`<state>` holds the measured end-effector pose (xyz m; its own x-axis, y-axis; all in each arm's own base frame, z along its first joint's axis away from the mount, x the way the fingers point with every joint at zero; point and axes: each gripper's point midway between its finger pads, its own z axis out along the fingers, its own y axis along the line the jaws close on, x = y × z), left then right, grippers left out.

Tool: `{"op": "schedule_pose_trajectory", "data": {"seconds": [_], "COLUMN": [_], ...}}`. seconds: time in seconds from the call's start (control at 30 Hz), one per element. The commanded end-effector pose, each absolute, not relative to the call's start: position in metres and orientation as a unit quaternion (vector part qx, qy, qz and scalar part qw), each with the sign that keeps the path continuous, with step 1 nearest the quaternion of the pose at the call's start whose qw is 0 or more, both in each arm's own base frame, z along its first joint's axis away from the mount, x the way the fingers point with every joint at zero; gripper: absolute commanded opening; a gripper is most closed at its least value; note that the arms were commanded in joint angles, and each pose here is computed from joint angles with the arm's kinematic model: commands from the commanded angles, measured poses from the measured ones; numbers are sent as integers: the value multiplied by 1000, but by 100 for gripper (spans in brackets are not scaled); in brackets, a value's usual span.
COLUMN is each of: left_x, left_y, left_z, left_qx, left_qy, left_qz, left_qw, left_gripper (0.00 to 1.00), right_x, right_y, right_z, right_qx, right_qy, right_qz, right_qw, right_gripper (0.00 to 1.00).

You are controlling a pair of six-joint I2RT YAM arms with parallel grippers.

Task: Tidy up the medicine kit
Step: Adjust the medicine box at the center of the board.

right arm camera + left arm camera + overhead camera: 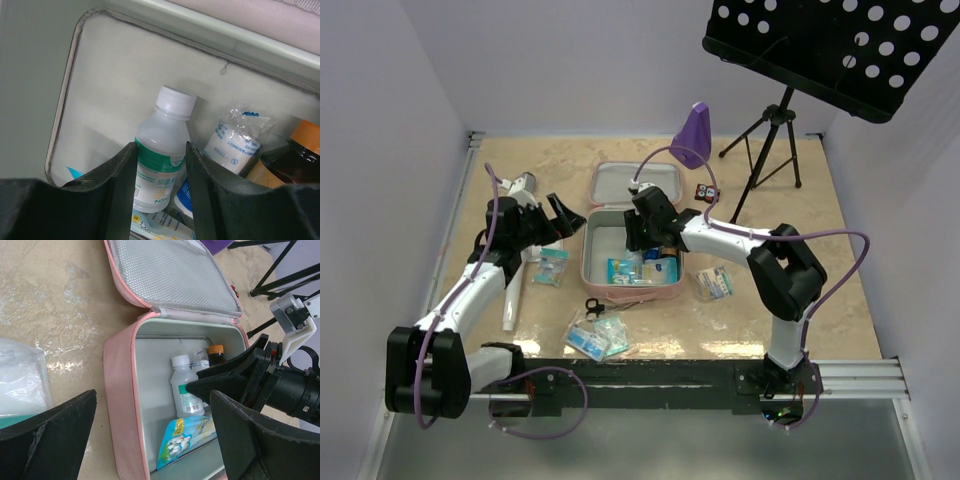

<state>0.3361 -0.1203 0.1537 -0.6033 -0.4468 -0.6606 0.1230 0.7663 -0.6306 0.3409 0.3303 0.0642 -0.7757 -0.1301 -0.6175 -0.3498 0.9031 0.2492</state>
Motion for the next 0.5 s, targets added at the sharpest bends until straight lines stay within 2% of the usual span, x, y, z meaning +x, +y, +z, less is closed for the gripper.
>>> {"op": "schedule_pose_trajectory", "data": {"seconds": [0.0,0.1,0.23,0.33,0.47], "left_x": [338,337,337,337,336], "left_y": [-122,-122,-122,-122,-123], "left_z": [155,154,155,155,155], "left_qx": [-99,-100,-99,-102,-101], "left_qy": [828,830,829,829,828], "left_qz": [-333,-333,-332,-333,-335], "left_qw": [439,437,439,438,437], "left_gripper": [100,100,100,100,100], "right_x": [355,363,359,352,348], "right_y": [322,316,323,328,325], "right_z": [56,58,67,64,57], "right_qx": [-117,-110,-119,-123,-123], "right_qy": [931,931,928,930,933], "right_qz": [154,150,172,180,174], "right_qw": [309,314,309,295,289], "right_gripper": [39,40,57,64,65]}}
